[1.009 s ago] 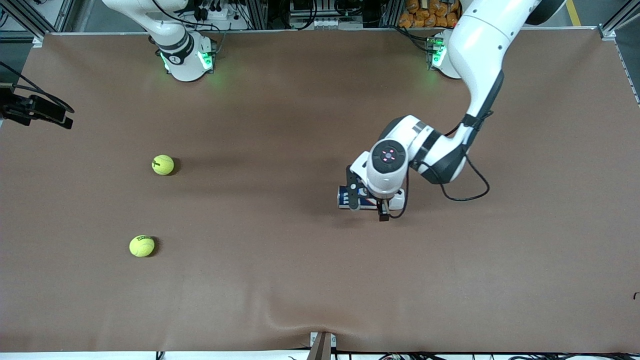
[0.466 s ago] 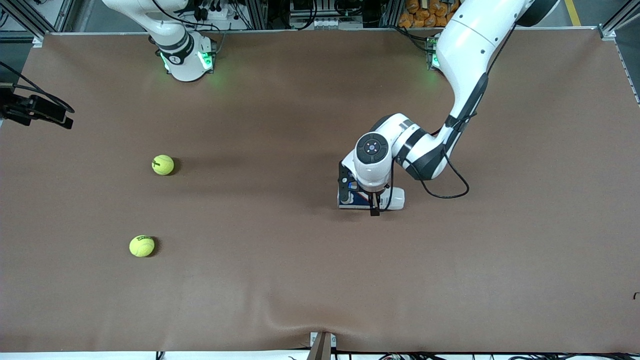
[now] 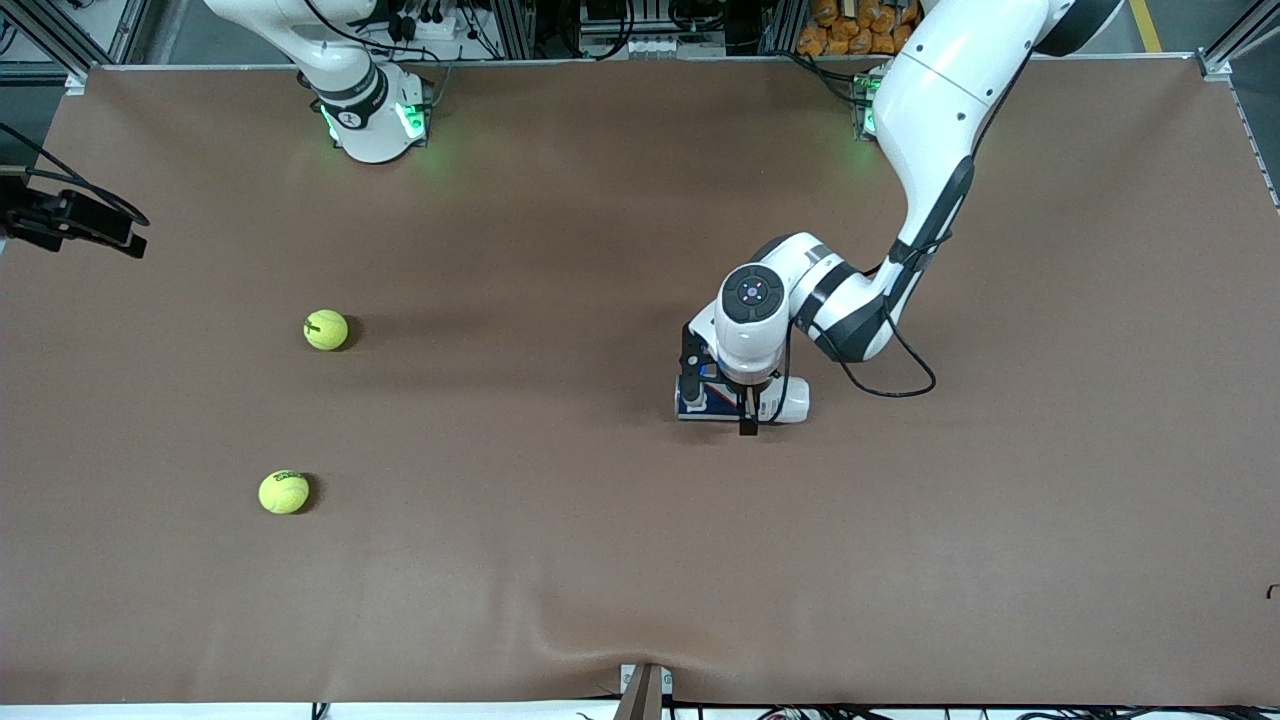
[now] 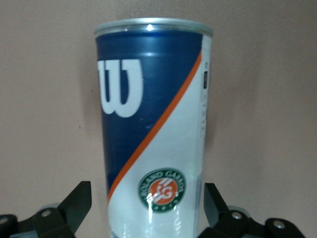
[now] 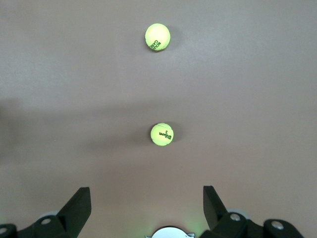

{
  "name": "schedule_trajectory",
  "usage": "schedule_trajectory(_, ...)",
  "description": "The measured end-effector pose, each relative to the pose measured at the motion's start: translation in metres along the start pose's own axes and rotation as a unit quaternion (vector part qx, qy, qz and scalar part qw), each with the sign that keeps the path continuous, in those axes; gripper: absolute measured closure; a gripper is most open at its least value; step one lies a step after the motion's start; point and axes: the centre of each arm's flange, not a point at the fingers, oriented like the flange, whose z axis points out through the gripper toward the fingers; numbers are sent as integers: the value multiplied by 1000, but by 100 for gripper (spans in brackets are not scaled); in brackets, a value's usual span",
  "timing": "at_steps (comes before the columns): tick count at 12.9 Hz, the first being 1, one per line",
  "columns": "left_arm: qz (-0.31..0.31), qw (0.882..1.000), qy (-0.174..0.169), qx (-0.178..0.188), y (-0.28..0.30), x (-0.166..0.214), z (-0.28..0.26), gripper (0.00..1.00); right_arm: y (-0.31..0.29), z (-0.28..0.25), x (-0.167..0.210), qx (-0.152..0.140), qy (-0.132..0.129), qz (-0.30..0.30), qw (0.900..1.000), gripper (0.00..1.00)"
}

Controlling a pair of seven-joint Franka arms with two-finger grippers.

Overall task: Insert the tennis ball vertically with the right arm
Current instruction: 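Close the left gripper around the can's middle, then lift the can with the left gripper while the right gripper reaches a ball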

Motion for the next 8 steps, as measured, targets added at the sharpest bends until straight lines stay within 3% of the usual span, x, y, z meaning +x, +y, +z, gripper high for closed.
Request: schedule_trajectory(8,7,1000,1,-3,4,3,19,0,3,78,21,-1,-11,4,1000,0)
